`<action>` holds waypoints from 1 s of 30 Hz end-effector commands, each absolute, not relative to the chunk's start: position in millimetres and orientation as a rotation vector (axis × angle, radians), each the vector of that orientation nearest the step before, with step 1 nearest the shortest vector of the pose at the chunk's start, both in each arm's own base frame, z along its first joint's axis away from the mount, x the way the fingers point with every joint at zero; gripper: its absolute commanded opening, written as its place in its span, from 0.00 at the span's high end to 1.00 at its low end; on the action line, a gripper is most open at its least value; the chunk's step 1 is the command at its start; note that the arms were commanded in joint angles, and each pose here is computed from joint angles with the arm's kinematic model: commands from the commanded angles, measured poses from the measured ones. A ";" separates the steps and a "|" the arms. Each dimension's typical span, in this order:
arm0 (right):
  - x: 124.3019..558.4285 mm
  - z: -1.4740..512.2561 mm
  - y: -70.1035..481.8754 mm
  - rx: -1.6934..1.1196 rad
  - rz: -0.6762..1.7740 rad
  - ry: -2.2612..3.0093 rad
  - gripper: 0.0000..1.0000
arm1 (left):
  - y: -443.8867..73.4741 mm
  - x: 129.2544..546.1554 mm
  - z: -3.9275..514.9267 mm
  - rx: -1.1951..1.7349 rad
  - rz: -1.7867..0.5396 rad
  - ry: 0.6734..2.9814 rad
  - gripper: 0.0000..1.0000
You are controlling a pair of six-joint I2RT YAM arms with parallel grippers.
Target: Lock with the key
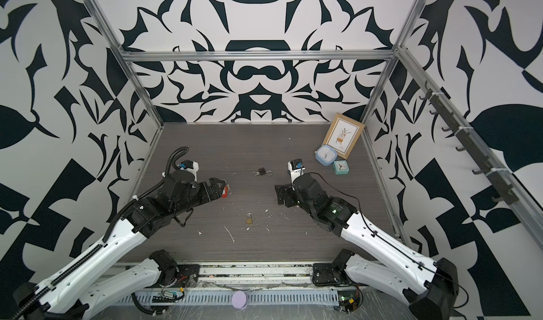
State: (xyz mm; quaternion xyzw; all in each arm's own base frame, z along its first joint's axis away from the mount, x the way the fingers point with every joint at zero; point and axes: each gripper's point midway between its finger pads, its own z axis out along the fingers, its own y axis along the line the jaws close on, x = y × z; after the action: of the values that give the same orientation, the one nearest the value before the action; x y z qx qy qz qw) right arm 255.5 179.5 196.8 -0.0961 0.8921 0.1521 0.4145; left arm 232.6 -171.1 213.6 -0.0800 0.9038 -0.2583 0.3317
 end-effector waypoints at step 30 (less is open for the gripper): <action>290.8 35.4 192.1 -0.563 0.174 2.851 0.37 | -226.1 212.1 158.6 0.130 -0.516 2.711 0.01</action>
State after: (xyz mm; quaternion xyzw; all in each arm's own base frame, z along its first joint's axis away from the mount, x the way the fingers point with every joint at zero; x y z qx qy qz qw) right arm 290.1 196.5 32.6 -0.1832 0.9715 0.0756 0.1302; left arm 209.4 -228.5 156.3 0.0389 0.9647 -0.1887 0.1797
